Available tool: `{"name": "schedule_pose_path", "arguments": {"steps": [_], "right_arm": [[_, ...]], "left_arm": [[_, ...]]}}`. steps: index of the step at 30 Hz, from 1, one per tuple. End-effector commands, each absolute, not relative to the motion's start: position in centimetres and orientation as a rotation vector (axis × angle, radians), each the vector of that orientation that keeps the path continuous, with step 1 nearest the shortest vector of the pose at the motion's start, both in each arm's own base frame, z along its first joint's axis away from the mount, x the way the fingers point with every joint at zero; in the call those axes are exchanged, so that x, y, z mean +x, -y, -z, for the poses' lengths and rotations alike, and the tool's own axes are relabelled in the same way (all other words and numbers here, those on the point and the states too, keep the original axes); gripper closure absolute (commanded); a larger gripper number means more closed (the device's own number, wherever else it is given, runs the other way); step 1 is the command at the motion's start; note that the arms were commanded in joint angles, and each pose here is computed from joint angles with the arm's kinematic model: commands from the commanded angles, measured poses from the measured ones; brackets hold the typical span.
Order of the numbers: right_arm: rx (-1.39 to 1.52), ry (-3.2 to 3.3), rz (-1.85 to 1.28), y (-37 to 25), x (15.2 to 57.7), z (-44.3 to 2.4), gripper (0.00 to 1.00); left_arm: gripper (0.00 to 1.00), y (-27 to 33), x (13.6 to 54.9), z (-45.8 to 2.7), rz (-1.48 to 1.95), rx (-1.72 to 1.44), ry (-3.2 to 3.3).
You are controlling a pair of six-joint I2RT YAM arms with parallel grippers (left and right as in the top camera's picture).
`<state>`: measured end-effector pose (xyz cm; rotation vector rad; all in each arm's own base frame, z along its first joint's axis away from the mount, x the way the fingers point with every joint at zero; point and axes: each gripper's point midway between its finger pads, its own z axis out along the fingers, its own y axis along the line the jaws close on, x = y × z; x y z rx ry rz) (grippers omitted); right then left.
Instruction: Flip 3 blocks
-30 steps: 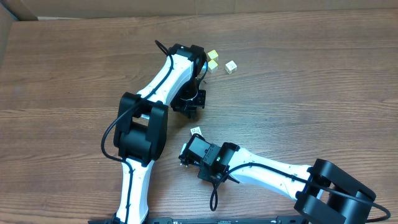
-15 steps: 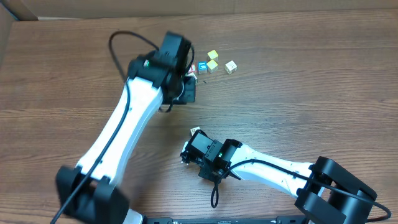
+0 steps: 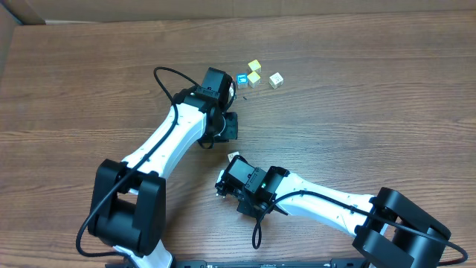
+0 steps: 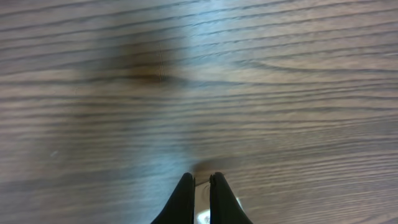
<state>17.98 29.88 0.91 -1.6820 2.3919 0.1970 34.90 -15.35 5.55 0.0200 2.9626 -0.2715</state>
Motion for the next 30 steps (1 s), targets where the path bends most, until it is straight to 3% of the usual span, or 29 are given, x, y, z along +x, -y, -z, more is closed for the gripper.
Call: {"name": "schedule_pose_path", "arguments": {"steps": [1,30], "right_arm": [[-1.667,-2.366,-0.221,-30.8,18.6,-1.7,0.96],[-1.625,-2.345,-0.211,-31.3,19.9,-1.6,0.96]], "left_arm": [[0.96,16.8,34.5,-4.1,0.395,0.083,-3.006],[0.96,16.1,33.4,-1.0,0.353,0.122,-3.105]]}}
